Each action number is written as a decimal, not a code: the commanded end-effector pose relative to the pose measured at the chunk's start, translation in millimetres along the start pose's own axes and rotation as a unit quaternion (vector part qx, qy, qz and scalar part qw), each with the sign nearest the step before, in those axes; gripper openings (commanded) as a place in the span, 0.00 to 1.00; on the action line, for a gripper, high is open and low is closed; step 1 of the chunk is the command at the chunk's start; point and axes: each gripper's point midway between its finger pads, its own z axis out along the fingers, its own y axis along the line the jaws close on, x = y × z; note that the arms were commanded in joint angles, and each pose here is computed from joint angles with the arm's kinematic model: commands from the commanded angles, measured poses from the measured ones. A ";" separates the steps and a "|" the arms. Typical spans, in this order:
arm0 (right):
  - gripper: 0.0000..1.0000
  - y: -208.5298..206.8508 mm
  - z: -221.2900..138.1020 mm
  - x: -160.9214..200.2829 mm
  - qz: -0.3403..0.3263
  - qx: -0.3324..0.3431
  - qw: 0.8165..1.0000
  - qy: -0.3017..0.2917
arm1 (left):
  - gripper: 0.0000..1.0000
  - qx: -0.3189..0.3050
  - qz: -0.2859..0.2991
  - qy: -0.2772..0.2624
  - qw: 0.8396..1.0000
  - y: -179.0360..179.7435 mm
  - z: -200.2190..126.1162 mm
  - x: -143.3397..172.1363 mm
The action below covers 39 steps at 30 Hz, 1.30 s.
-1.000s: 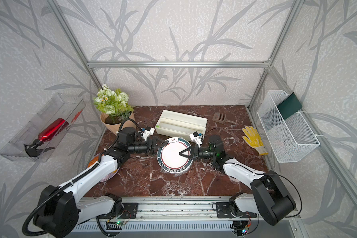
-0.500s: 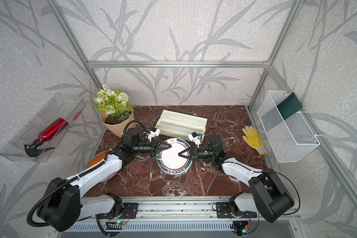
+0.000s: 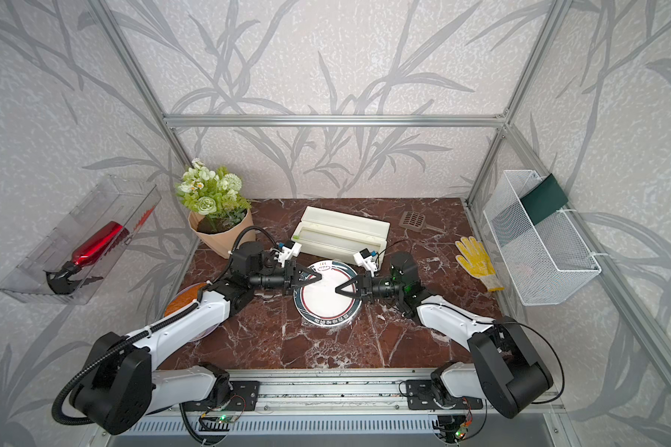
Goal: Wrap the plate with plastic wrap
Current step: Cover the plate with plastic wrap.
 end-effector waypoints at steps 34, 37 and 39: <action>0.09 11.7 -58.8 -64.3 -0.059 0.100 0.947 -0.300 | 0.76 -0.086 -0.007 -0.181 0.980 -15.9 -35.1 -0.6; 0.09 12.5 -56.0 -64.6 -0.051 0.091 0.948 -0.300 | 0.76 -0.077 -0.012 -0.177 0.981 -14.0 -28.3 -2.0; 0.09 13.3 -53.5 -63.4 -0.049 0.088 0.950 -0.297 | 0.76 -0.066 -0.011 -0.176 0.982 -15.8 -22.9 -4.4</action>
